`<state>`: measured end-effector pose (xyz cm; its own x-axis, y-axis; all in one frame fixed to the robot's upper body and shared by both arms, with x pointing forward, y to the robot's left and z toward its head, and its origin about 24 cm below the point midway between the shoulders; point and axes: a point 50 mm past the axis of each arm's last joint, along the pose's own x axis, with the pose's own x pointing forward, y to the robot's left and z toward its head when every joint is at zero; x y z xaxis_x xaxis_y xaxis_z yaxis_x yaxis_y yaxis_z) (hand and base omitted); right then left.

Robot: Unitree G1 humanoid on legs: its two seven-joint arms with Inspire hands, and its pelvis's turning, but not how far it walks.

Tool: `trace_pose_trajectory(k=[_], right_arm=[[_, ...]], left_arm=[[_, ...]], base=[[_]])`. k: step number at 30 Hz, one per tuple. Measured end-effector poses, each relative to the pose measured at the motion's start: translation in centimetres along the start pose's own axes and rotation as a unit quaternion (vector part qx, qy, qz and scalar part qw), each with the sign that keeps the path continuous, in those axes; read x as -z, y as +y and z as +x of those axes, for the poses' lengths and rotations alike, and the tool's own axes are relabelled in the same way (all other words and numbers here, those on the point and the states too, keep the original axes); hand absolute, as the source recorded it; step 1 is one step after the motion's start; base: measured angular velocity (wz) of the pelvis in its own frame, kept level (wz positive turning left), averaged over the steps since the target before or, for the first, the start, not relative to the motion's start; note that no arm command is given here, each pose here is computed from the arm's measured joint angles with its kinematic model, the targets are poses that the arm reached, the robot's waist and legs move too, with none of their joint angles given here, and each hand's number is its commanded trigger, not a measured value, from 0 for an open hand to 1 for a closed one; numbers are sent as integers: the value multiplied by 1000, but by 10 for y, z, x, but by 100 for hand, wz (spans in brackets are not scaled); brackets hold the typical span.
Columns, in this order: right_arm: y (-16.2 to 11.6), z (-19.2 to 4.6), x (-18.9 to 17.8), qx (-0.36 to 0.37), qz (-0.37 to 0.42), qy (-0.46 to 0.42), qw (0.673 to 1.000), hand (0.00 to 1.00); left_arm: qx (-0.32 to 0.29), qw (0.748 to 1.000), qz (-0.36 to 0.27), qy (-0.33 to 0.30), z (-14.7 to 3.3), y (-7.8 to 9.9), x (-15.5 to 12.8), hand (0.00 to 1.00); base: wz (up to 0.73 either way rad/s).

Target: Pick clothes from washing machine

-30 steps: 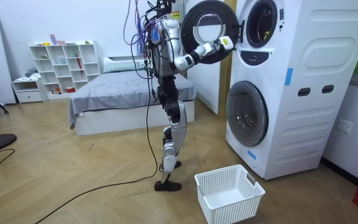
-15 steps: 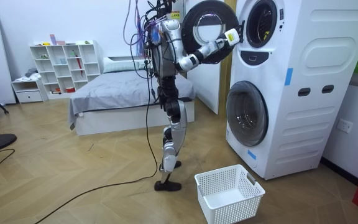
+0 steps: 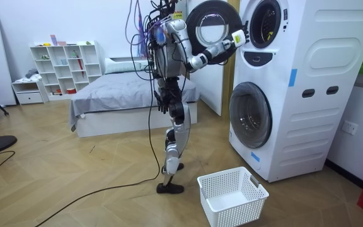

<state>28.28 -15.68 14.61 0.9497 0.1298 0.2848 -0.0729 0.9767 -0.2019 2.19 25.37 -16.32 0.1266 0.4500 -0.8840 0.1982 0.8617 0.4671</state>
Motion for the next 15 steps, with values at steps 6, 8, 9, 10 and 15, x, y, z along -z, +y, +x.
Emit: trace_pose_trajectory(k=[6,8,9,10,15], right_arm=[[-1,3,-3,13,7,-7,1000,0],[0,3,-4,16,1,-9,1000,0],[1,3,-3,15,0,-8,1000,0],[1,3,-2,14,1,-5,1000,0],[6,4,17,15,5,28,999,0]], left_arm=[[0,1000,0,0,0,-1,-1,0],[1,1000,-2,1,0,-1,-1,0],[1,1000,-2,2,0,-1,1,0],[0,1000,-2,3,0,-1,2,0],[0,1000,-13,6,-1,-3,2,0]], base=[[-1],[-8],[-4],[0],[3]])
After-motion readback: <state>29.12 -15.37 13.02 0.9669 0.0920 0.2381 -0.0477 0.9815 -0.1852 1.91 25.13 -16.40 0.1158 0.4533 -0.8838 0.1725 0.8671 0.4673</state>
